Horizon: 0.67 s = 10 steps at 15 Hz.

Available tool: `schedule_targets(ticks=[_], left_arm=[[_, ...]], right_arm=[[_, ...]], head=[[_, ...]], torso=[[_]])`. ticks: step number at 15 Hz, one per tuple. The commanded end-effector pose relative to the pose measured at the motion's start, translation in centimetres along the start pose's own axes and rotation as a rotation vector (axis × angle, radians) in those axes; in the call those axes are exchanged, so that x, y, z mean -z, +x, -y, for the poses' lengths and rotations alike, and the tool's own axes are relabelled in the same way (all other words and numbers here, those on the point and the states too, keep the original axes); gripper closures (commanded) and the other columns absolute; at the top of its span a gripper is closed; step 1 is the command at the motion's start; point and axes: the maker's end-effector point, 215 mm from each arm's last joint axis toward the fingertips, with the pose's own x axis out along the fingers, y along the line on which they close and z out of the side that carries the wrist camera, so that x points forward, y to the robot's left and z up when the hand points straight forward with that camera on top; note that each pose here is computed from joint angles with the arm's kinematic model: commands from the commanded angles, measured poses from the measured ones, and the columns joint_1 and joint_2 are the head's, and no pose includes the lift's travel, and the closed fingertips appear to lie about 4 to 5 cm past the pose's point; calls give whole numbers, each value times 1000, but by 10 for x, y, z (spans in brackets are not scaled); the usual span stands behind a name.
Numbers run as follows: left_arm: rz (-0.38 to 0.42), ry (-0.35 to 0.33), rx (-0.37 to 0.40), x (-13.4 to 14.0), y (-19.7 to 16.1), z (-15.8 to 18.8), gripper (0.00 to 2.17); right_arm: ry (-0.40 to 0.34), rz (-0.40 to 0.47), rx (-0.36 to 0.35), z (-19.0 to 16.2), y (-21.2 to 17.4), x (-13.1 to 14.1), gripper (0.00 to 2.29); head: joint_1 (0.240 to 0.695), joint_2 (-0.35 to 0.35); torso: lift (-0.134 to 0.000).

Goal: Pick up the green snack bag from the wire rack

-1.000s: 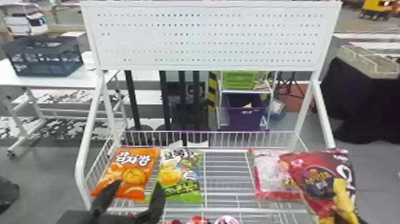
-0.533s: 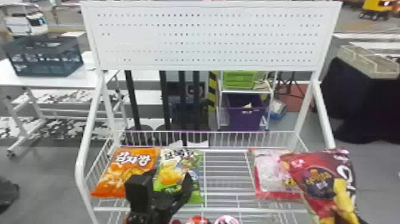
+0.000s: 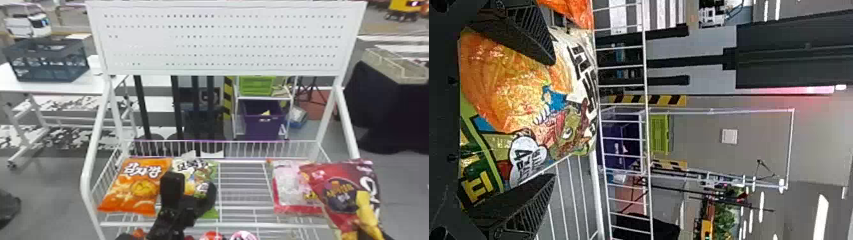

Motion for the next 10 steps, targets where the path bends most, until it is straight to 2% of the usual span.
schedule_targets(ticks=[1, 3, 4, 5, 6, 7, 10], left_arm=[[-11, 10, 0, 1, 5, -2, 147], [-45, 19, -2, 13, 3, -5, 326], [-68, 22, -4, 22, 2, -8, 613], [-99, 23, -8, 31, 1, -10, 1004], [-173, 31, -13, 51, -2, -13, 1484], [-212, 32, -16, 61, -5, -14, 1916], [-187, 20, -11, 50, -13, -12, 1976]], right_arm=[[-3, 1, 0, 1, 0, -1, 2179], [-4, 1, -1, 2, 1, 0, 2179], [-2, 2, -2, 1, 2, 0, 2179], [-1, 0, -2, 2, 2, 1, 2179], [0, 0, -2, 2, 3, 1, 2179], [0, 1, -3, 1, 3, 1, 2179], [2, -2, -3, 2, 2, 2, 2179]], head=[[499, 0], [499, 0], [499, 0], [499, 0], [499, 0], [499, 0], [499, 0]], torso=[[0], [0], [0], [0], [0], [0], [0]])
